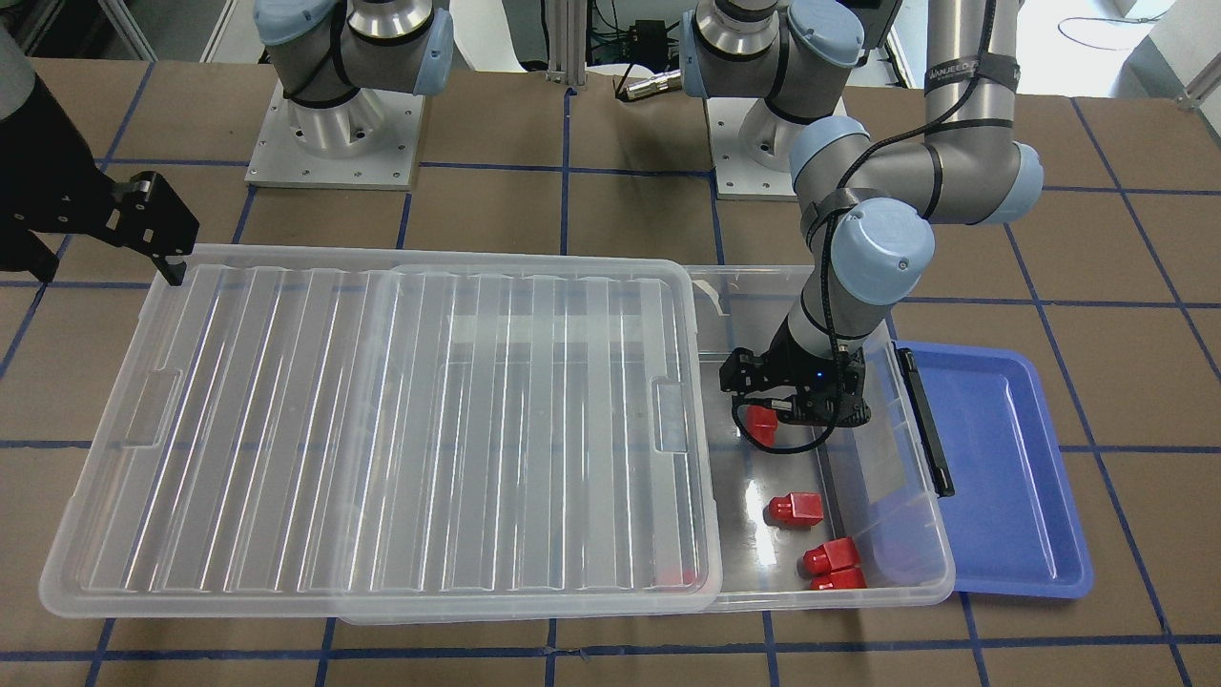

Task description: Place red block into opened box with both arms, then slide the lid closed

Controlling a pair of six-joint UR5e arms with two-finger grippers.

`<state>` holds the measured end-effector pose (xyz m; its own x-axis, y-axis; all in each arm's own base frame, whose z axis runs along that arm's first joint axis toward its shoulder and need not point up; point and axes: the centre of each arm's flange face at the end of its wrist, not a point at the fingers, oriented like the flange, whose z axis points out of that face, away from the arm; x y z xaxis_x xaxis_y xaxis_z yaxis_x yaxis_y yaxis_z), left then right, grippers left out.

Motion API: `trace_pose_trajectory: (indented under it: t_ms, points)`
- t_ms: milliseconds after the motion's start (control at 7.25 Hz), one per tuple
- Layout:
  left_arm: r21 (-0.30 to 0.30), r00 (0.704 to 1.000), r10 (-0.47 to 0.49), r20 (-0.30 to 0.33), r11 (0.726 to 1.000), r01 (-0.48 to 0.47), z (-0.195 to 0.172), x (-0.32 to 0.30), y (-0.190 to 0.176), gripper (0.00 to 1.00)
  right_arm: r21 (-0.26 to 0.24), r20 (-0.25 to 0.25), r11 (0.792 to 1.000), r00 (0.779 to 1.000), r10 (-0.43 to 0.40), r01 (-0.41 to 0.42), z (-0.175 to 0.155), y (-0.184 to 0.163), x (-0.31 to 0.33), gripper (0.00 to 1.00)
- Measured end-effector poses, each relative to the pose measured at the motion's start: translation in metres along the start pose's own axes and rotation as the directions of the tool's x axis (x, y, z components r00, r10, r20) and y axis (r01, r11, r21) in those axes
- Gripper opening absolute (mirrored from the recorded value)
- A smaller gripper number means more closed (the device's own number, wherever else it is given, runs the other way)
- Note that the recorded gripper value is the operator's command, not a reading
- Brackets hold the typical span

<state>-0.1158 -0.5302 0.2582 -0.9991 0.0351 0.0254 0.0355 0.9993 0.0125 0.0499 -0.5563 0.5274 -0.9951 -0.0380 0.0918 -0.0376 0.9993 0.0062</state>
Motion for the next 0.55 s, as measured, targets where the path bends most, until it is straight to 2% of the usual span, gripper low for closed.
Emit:
trace_pose_trajectory:
  t_ms: [276, 552]
  points:
    - [-0.016, 1.000, 0.009, 0.004, 1.000, -0.009, -0.064, 0.007, -0.001, 1.00, -0.022, 0.004, 1.000, 1.000, 0.020, -0.020, 0.013, -0.008, 0.017, 1.00]
    - [-0.004, 1.000, 0.025, 0.007, 1.000, -0.025, -0.136, 0.024, 0.005, 1.00, -0.061, 0.018, 0.997, 0.998, 0.054, -0.053, 0.040, -0.023, 0.059, 1.00]
